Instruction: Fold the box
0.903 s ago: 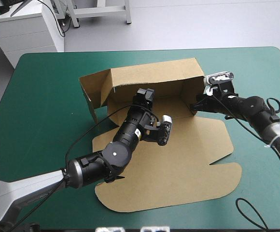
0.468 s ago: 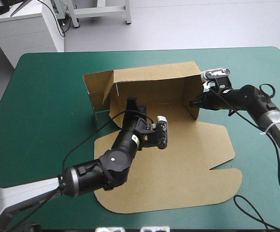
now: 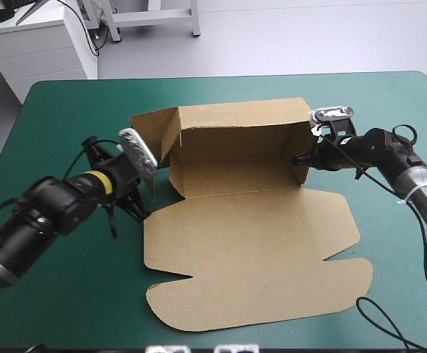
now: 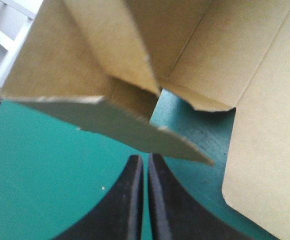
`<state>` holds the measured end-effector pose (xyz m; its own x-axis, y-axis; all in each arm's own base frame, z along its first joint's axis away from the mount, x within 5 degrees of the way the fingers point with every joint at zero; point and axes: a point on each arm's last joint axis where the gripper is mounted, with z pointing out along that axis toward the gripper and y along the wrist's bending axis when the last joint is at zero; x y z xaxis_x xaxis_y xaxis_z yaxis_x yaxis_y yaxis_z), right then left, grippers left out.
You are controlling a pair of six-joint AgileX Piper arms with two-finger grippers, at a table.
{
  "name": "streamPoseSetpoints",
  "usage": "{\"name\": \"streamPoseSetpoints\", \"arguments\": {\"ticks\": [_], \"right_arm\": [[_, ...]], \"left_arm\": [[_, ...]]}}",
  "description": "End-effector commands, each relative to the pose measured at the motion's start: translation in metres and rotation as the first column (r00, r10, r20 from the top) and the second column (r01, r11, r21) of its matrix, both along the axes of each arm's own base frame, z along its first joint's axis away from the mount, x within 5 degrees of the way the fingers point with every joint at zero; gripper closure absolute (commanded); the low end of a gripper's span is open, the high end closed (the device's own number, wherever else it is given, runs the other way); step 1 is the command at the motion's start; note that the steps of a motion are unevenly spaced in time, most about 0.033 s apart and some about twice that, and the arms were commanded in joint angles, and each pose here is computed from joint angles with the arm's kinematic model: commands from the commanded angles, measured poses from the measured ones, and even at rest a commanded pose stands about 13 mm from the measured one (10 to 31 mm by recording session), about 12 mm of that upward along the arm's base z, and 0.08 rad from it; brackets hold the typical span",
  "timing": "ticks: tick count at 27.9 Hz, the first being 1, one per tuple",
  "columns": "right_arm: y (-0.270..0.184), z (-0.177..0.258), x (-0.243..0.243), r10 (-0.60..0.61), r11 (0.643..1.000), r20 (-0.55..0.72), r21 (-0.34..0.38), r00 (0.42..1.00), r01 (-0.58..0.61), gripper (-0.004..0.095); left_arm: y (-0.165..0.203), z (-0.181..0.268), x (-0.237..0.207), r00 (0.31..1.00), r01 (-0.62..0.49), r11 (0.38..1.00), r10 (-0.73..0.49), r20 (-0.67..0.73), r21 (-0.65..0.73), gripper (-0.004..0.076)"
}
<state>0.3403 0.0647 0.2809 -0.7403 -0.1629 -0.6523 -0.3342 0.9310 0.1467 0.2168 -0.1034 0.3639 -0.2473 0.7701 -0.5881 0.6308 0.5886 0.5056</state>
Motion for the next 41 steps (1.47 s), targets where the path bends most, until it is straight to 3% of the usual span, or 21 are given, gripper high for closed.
{"name": "streamPoseSetpoints", "arguments": {"ticks": [1, 4, 6, 9, 13, 17, 26, 35, 37, 41], "right_arm": [[-0.002, 0.021, -0.002, -0.019, 1.0, 0.069, 0.003, 0.997, 0.019, 0.0925], [-0.002, 0.02, -0.002, -0.029, 1.0, 0.065, 0.001, 0.997, 0.029, 0.0925], [-0.003, 0.02, -0.002, -0.031, 0.999, 0.067, -0.01, 0.997, 0.032, 0.0925], [-0.003, 0.02, -0.002, -0.032, 0.999, 0.067, -0.009, 0.997, 0.033, 0.0925], [-0.003, 0.021, -0.003, -0.037, 0.999, 0.039, 0.003, 0.999, 0.037, 0.0925], [-0.002, 0.027, -0.004, -0.028, 1.0, 0.024, 0.002, 0.999, 0.028, 0.092], [-0.004, 0.063, -0.01, -0.015, 0.999, -0.074, -0.038, 0.997, 0.012, 0.0919], [0.003, 0.069, -0.029, 0.041, 0.996, -0.27, -0.061, 0.962, -0.06, 0.0919], [0.002, 0.069, -0.034, 0.024, 0.994, -0.319, -0.091, 0.948, -0.056, 0.092], [0.0, 0.074, -0.037, -0.015, 0.99, -0.298, -0.139, 0.954, -0.028, 0.0919]], "left_arm": [[0.035, 0.032, -0.001, 0.995, -0.04, 0.971, 0.061, 0.083, -0.236, 0.0713], [0.078, 0.035, 0.007, 0.976, -0.18, 0.923, 0.212, 0.059, -0.34, 0.0713], [0.101, 0.036, 0.01, 0.953, -0.253, 0.858, 0.3, 0.036, -0.447, 0.0713], [0.125, 0.034, 0.014, 0.939, -0.269, 0.766, 0.343, 0.017, -0.584, 0.0713], [0.157, 0.019, 0.028, 0.915, -0.32, 0.589, 0.395, -0.081, -0.743, 0.0713], [0.173, 0.0, 0.042, 0.915, -0.357, 0.495, 0.356, -0.191, -0.792, 0.0713], [0.177, -0.008, 0.05, 0.917, -0.358, 0.52, 0.354, -0.186, -0.775, 0.0716], [0.18, -0.008, 0.051, 0.909, -0.363, 0.529, 0.382, -0.167, -0.767, 0.0716], [0.18, -0.008, 0.051, 0.909, -0.362, 0.53, 0.382, -0.166, -0.766, 0.0716], [0.18, -0.008, 0.051, 0.912, -0.355, 0.542, 0.379, -0.155, -0.762, 0.0716]]}}
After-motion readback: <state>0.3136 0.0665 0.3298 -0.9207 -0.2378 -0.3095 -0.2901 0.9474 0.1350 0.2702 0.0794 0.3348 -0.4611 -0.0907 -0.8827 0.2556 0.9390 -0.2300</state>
